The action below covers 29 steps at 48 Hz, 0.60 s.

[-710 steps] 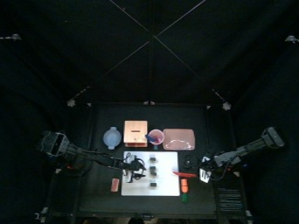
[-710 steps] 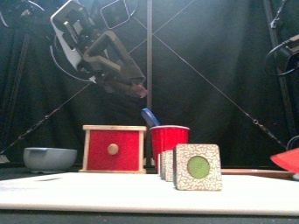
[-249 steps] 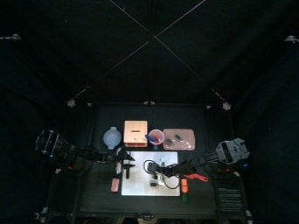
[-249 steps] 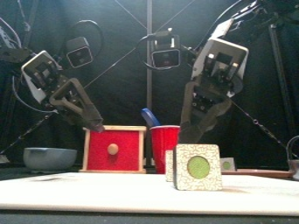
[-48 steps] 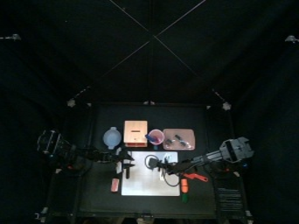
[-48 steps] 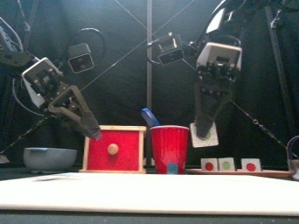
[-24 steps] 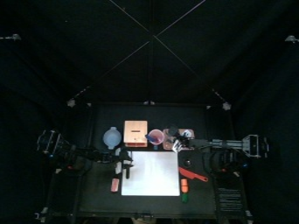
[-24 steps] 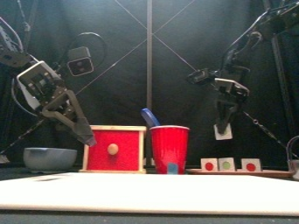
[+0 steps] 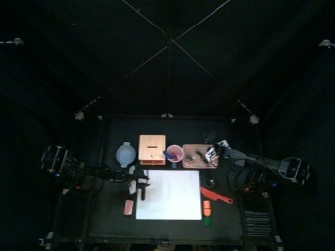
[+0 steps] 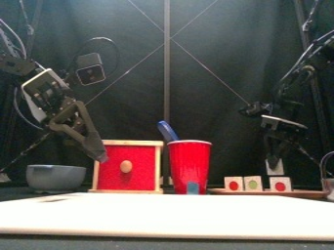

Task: Place sushi on board then cut the sushi with the knife then place the pieces on the plate
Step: Place the 4 sushi pieces on the plate

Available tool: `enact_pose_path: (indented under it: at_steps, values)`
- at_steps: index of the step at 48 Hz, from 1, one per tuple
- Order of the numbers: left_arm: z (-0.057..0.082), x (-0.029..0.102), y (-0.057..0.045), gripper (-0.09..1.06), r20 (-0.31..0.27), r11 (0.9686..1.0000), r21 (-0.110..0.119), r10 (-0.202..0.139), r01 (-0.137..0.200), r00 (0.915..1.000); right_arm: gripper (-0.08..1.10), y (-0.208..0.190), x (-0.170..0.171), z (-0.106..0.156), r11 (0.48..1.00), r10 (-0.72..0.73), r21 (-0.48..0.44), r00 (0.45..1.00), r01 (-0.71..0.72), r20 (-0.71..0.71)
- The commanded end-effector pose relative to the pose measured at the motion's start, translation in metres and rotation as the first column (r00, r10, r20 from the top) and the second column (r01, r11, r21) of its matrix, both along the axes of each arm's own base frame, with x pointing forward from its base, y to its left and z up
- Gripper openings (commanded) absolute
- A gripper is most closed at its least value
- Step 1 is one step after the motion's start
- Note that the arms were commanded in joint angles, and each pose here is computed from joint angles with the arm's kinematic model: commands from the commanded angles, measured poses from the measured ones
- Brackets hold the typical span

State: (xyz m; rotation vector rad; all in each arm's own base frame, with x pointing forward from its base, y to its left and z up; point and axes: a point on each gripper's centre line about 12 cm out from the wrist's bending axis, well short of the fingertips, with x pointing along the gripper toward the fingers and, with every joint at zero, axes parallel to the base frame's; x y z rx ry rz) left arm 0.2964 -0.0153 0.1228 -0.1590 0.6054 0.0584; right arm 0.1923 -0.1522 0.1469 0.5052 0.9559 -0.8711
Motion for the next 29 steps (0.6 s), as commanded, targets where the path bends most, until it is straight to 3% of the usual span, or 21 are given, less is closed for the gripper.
enact_pose_path:
  at_steps: [1, 17, 29]
  values:
    - [0.011, 0.006, 0.000, 0.76, 0.035, 1.0000, -0.004, 0.004, -0.004, 0.9994, 0.59, -0.005, -0.001, -0.006, 1.000, -0.016, 0.003, 1.000, 0.016, 0.023]
    - [0.014, 0.004, 0.000, 0.76, 0.029, 1.0000, -0.008, -0.001, 0.001, 0.9996, 0.78, -0.014, -0.001, -0.019, 0.999, -0.026, 0.019, 1.000, 0.026, 0.006]
    - [0.011, 0.000, 0.004, 0.76, 0.017, 0.9999, -0.004, 0.009, -0.009, 0.9998, 0.80, -0.020, 0.011, 0.007, 0.999, -0.007, -0.040, 0.997, 0.010, 0.077]
